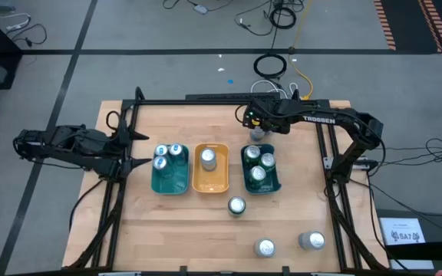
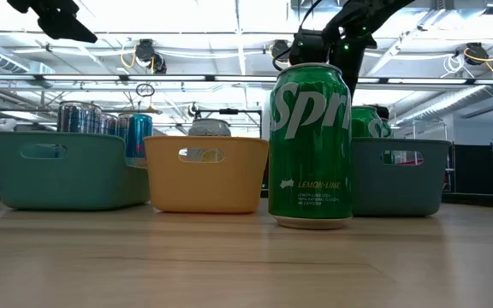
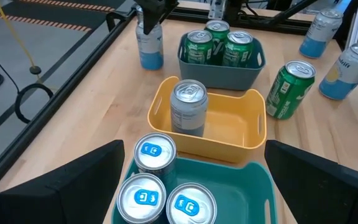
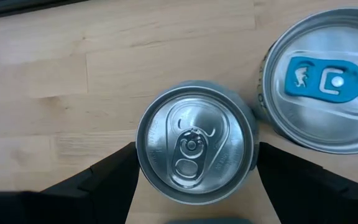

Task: Sort soda cans
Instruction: Put the blue-white soda can into the yellow bin

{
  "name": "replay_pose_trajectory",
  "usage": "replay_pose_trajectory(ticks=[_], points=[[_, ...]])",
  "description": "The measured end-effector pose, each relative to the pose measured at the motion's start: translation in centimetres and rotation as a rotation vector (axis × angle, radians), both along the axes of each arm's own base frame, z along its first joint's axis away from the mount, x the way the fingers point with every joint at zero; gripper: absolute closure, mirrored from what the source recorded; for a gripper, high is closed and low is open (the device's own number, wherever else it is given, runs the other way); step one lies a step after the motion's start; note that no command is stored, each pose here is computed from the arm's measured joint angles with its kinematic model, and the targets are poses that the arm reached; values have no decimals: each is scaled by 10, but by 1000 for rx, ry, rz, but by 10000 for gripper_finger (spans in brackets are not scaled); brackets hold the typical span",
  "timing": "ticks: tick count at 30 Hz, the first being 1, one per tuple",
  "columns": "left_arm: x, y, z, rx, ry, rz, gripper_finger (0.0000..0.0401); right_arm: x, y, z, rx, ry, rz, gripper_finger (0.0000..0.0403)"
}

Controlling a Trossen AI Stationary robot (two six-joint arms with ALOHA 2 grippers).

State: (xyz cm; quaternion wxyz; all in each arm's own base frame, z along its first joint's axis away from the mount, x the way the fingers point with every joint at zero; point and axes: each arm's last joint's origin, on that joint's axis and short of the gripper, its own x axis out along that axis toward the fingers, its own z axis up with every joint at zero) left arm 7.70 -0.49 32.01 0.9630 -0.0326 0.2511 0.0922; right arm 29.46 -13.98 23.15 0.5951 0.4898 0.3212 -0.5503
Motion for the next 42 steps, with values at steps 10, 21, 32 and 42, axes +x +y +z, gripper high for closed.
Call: replay_pose_trajectory(ticks=[10,21,32,42], points=[[0,0,0,-3,-1,2,5,2,0,0,-19,1,58,81],[0,0,0,-20,-1,13,5,3,0,-1,-19,-29,-25,10],[0,0,0,-16,0,18,5,8,-2,-3,-81,-37,-55,16],[-1,-1,-1,-32,5,-9,5,17,-4,-28,-45,28,-64,41]])
